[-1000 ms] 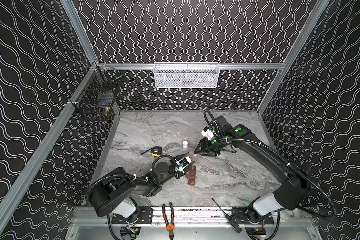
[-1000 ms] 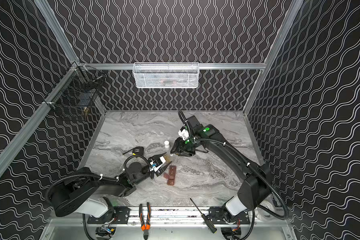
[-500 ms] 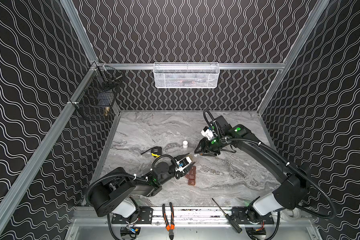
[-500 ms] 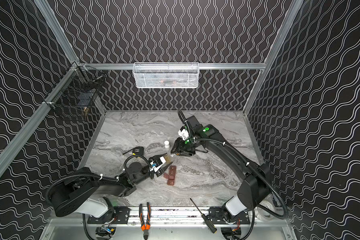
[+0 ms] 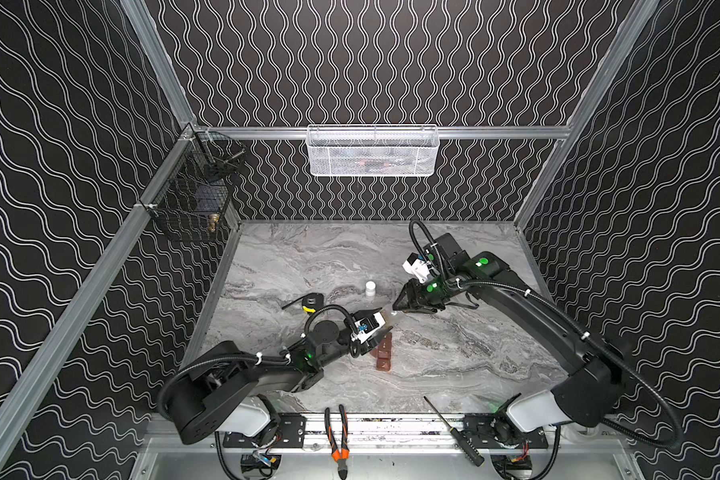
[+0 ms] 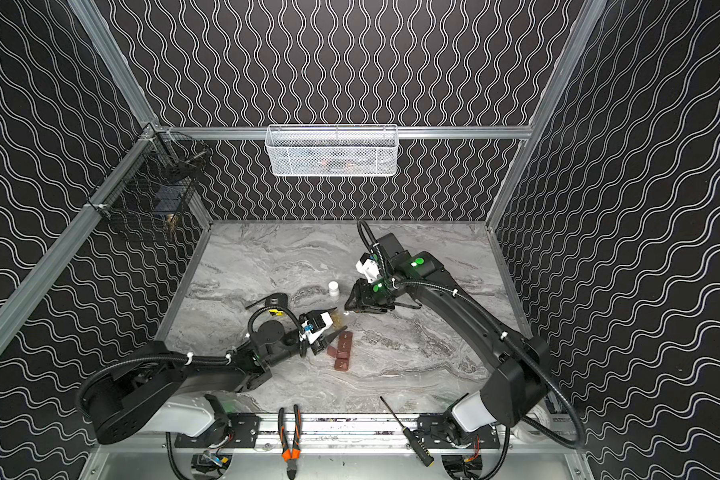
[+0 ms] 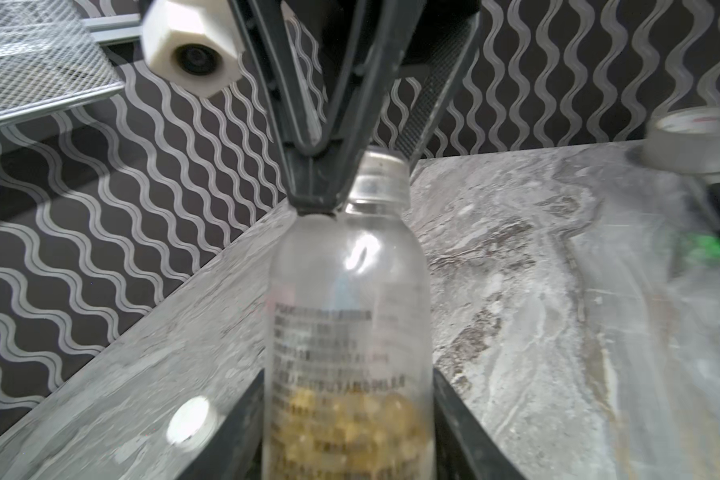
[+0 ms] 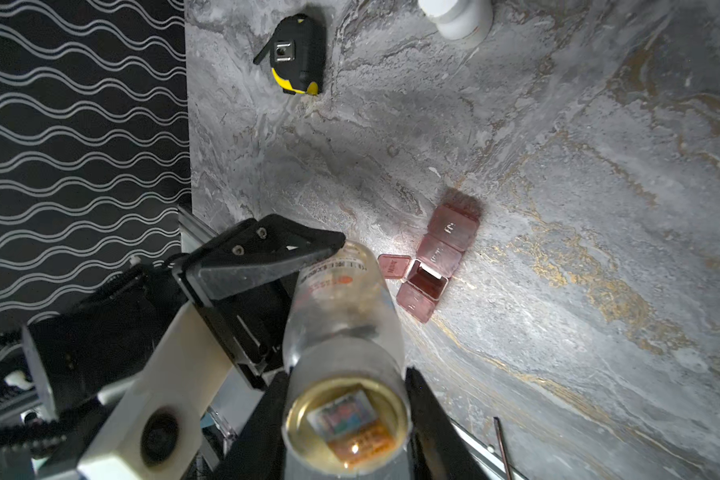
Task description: Sort the pills into containers
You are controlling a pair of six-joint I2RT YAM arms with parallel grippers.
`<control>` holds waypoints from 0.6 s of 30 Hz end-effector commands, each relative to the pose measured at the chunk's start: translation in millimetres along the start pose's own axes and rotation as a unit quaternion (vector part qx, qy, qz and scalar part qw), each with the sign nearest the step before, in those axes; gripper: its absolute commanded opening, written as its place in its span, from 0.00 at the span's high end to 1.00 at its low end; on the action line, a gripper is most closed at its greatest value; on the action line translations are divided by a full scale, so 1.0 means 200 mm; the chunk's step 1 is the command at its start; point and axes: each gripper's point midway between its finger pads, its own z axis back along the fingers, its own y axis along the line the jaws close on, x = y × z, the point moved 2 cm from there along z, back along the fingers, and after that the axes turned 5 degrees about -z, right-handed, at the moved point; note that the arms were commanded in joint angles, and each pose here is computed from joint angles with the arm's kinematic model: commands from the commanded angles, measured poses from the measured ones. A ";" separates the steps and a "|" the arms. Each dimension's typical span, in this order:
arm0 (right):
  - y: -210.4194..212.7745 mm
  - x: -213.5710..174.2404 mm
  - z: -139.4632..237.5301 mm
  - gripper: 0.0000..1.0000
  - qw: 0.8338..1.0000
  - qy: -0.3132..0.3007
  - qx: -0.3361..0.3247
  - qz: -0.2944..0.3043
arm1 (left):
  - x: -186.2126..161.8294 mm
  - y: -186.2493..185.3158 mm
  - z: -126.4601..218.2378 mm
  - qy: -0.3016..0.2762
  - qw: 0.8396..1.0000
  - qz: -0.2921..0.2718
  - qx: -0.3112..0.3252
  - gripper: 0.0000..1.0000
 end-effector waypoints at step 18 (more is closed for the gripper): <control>-0.13 -0.16 0.06 0.62 0.966 -0.013 -0.081 0.246 | 0.16 -0.11 0.06 -0.060 0.994 0.028 -0.087 0.92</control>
